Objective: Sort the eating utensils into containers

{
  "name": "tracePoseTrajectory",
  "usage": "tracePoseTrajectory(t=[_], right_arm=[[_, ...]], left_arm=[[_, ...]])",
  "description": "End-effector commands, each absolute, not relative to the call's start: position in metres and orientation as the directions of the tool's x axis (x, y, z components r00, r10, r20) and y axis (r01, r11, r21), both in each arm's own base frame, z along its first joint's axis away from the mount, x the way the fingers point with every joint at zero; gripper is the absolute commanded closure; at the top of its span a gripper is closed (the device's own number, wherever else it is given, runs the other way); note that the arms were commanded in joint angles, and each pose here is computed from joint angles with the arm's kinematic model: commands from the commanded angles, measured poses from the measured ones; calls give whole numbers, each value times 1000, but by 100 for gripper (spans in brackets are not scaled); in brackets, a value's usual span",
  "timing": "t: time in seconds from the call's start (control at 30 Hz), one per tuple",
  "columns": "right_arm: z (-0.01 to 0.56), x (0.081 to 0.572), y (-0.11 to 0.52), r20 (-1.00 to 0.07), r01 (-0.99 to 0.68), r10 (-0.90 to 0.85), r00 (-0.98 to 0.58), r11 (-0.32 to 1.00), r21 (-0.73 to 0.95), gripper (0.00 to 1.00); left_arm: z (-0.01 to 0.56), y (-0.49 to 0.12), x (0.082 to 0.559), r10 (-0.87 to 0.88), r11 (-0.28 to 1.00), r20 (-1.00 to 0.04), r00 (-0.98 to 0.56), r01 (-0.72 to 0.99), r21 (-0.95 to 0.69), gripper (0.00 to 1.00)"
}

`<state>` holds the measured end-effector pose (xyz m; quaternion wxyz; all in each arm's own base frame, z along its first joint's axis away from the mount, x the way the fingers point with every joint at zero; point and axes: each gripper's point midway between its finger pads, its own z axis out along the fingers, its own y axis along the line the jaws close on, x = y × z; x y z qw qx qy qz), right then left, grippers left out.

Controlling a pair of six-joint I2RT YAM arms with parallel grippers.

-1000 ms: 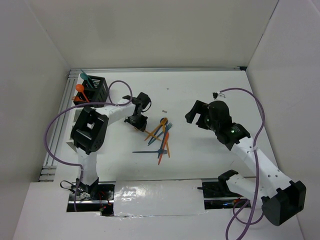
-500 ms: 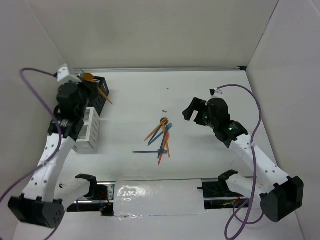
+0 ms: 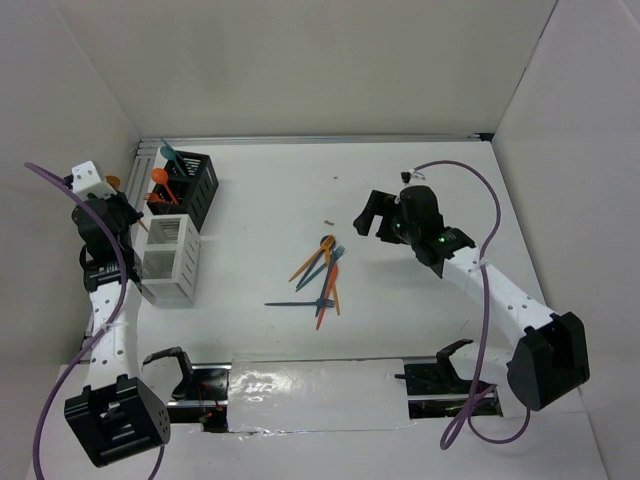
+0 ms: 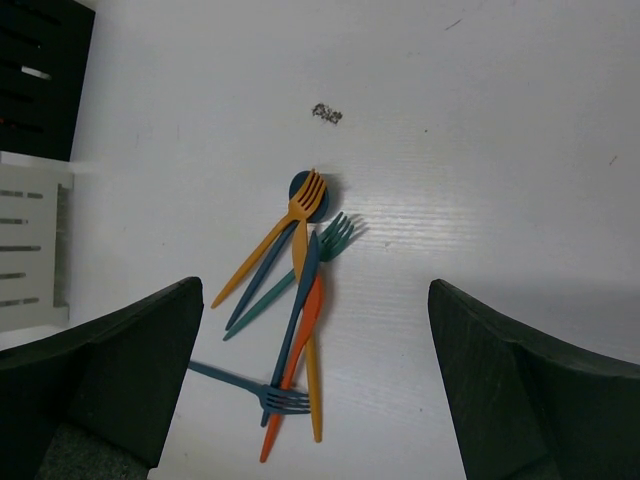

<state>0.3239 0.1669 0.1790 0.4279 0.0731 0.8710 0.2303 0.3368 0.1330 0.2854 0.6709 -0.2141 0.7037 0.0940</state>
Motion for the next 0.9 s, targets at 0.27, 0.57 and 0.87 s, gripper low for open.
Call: tracePoseTrajectory(t=[0.27, 0.57, 0.87], right_arm=[[203, 356, 181, -751, -130, 331, -571, 867, 481, 0], [193, 360, 183, -736, -111, 334, -589, 868, 484, 0], [193, 364, 187, -738, -127, 321, -594, 868, 480, 0]], left_arm=[[292, 124, 356, -216, 919, -971, 102, -315, -237, 98], [249, 123, 357, -294, 895, -954, 59, -332, -296, 92], [215, 116, 355, -414, 848, -910, 3, -362, -387, 83]])
